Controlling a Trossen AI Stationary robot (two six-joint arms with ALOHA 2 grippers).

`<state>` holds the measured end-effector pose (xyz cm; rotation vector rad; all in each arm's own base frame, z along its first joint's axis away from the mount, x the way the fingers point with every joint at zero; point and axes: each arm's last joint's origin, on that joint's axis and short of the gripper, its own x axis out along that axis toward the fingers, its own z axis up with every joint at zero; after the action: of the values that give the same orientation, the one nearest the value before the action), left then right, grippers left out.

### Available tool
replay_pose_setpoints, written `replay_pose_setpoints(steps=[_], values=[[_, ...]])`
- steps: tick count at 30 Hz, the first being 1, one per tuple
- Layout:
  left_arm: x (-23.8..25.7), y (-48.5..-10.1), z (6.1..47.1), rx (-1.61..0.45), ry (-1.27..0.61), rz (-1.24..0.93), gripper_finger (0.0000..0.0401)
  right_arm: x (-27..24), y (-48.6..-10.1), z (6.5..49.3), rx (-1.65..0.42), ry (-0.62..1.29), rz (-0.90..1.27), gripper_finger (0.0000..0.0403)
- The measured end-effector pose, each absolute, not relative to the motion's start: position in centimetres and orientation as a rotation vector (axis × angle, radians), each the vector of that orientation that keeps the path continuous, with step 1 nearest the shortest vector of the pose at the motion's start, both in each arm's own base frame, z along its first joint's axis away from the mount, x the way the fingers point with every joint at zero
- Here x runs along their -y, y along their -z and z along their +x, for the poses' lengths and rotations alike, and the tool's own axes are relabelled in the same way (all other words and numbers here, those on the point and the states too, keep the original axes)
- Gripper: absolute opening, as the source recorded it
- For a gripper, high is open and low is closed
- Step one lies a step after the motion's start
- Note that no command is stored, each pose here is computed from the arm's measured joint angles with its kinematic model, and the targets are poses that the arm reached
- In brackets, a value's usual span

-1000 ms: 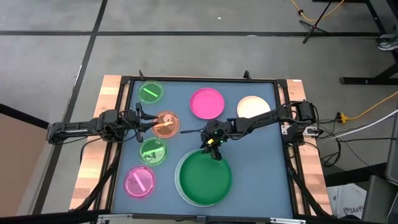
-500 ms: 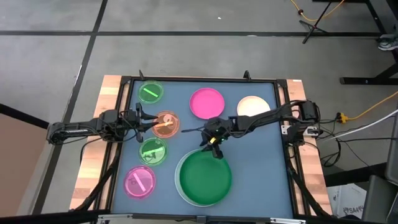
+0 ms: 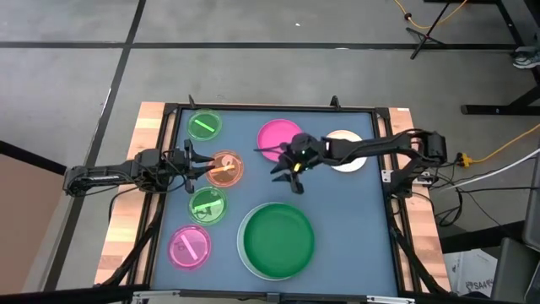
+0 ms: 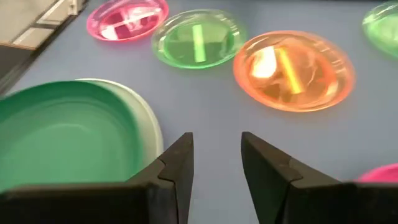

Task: Stack plastic plates
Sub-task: Stack the pink plate on the green plate

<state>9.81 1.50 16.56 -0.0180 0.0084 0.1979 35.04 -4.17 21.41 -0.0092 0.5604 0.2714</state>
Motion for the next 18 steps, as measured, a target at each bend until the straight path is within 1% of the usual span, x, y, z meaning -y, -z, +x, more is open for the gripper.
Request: replay_pose_setpoints(steps=[7,13,18], values=[[-1.5,-16.6,9.8,-0.008,-0.198,-0.018,0.0111,7.5,-22.7,33.7,-0.547,-0.191,-0.099,0.0124],[-1.5,-16.6,9.8,-0.008,-0.198,-0.018,0.0111,10.1,-22.6,32.9,-0.563,-0.127,-0.174,0.0124],[-1.5,-16.6,9.8,-0.008,-0.198,-0.017,0.0111,11.5,-22.5,32.2,-0.585,-0.11,-0.231,0.0124]])
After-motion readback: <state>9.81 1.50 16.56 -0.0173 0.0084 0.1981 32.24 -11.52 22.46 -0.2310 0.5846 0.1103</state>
